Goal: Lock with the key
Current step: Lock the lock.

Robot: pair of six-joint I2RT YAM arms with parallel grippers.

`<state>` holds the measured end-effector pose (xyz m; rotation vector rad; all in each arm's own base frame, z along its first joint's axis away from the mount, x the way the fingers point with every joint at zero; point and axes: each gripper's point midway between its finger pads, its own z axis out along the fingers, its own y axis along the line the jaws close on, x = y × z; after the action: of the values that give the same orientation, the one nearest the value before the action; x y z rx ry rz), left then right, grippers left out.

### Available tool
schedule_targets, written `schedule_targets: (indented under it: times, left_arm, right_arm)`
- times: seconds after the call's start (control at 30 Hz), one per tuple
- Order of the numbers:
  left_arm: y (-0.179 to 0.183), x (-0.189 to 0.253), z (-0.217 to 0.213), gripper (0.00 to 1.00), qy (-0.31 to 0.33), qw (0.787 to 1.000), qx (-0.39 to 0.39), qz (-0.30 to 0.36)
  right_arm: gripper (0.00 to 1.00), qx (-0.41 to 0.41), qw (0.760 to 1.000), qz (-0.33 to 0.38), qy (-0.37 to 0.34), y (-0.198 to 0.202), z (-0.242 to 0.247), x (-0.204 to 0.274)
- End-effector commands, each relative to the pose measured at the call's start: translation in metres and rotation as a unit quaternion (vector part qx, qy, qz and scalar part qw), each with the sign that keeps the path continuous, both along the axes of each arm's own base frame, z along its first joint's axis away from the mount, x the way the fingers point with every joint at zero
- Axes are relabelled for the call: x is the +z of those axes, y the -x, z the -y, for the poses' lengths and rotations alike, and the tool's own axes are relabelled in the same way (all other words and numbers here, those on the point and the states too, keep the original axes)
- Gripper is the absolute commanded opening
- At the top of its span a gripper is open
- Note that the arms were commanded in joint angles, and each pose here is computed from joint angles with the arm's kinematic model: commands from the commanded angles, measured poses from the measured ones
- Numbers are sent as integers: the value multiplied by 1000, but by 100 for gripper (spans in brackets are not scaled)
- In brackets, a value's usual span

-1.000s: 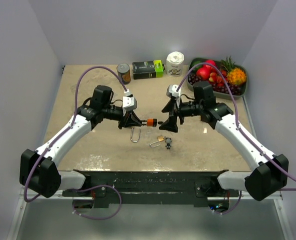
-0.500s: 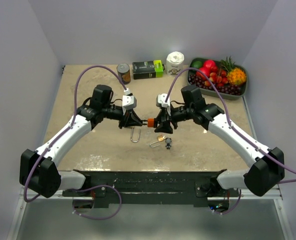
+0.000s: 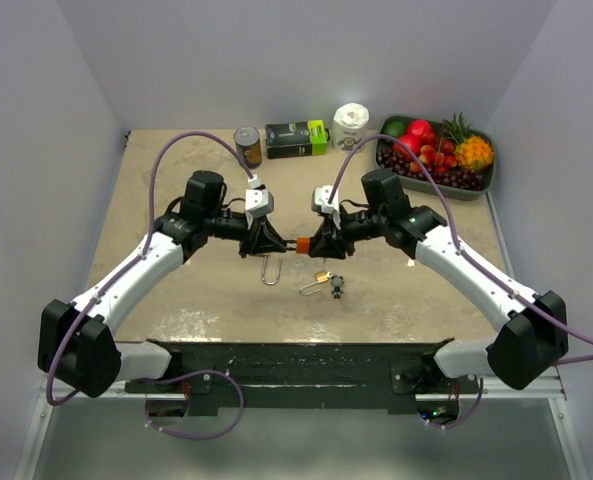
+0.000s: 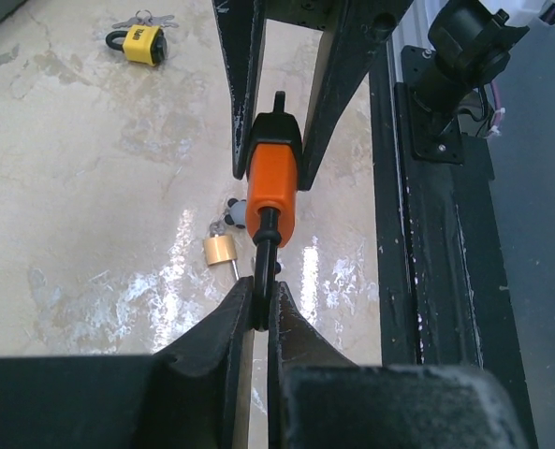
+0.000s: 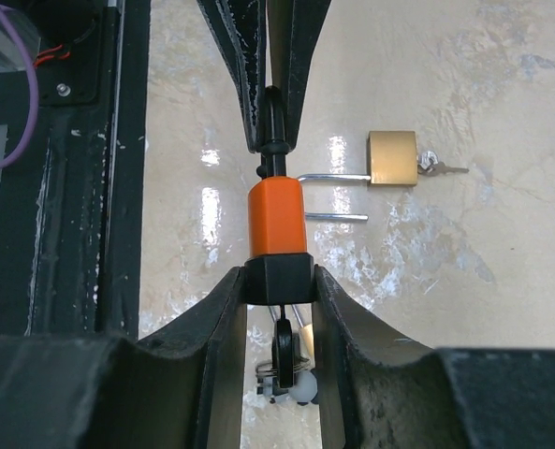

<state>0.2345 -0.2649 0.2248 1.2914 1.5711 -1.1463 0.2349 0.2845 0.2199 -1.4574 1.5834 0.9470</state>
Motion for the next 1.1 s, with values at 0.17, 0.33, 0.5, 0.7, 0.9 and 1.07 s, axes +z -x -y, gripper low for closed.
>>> schedule_targets:
  times: [0.17, 0.33, 0.5, 0.7, 0.9, 1.07]
  left_arm:
    - [13, 41, 30, 0, 69, 994, -53, 64]
    - [11, 36, 36, 0, 70, 993, -64, 75]
    - [17, 32, 44, 0, 74, 992, -85, 64]
    - [26, 24, 49, 0, 72, 991, -105, 44]
    - [24, 11, 48, 0, 54, 993, -101, 27]
    - [25, 9, 48, 0, 51, 993, -101, 16]
  right_arm:
    - [0, 49, 997, 12, -62, 7, -31, 29]
    - [0, 79, 994, -10, -79, 19, -38, 35]
    - [0, 56, 995, 8, -88, 8, -44, 40]
    - [0, 29, 992, 47, -115, -6, -48, 56]
    - [0, -2, 989, 92, -112, -19, -44, 61]
    - [0, -15, 986, 123, -109, -24, -40, 65]
